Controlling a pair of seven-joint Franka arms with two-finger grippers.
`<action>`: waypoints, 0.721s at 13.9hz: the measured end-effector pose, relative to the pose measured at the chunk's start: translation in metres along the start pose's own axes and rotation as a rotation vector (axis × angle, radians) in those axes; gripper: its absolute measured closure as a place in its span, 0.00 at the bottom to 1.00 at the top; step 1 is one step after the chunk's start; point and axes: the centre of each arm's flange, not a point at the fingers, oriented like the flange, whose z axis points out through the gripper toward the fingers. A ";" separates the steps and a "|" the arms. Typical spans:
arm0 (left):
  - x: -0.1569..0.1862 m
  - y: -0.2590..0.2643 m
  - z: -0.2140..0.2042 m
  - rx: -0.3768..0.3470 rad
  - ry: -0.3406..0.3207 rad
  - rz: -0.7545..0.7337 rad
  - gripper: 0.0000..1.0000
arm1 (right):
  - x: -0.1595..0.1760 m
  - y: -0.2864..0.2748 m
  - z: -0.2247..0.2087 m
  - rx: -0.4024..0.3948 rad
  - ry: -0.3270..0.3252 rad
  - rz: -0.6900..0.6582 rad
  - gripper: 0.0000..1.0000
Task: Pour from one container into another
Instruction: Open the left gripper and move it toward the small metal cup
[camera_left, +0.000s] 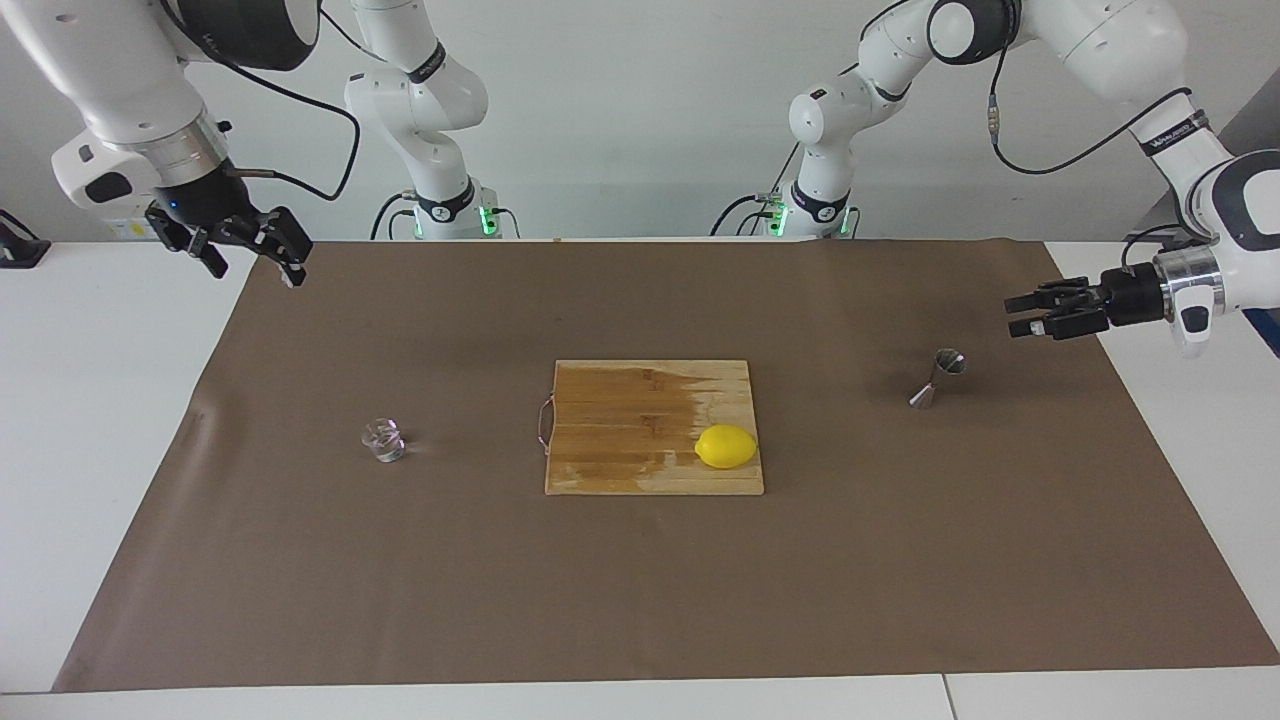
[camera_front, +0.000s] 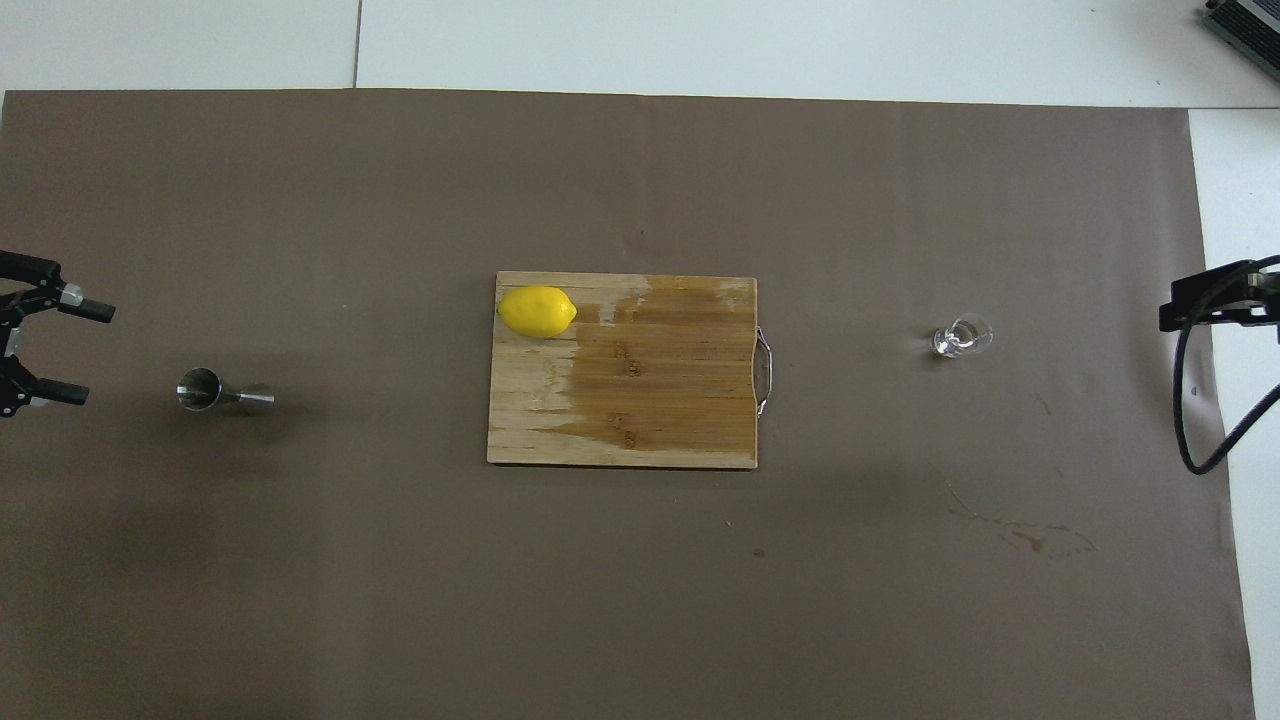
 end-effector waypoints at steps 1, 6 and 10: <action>0.000 -0.001 0.003 0.000 -0.009 -0.009 0.00 | 0.000 0.000 0.000 0.000 0.000 0.000 0.00; -0.003 -0.006 0.011 -0.011 -0.041 -0.110 0.00 | 0.000 0.000 0.000 0.000 0.000 -0.001 0.00; 0.002 -0.019 0.014 -0.104 -0.114 -0.199 0.00 | 0.000 0.000 0.000 0.000 -0.001 0.001 0.00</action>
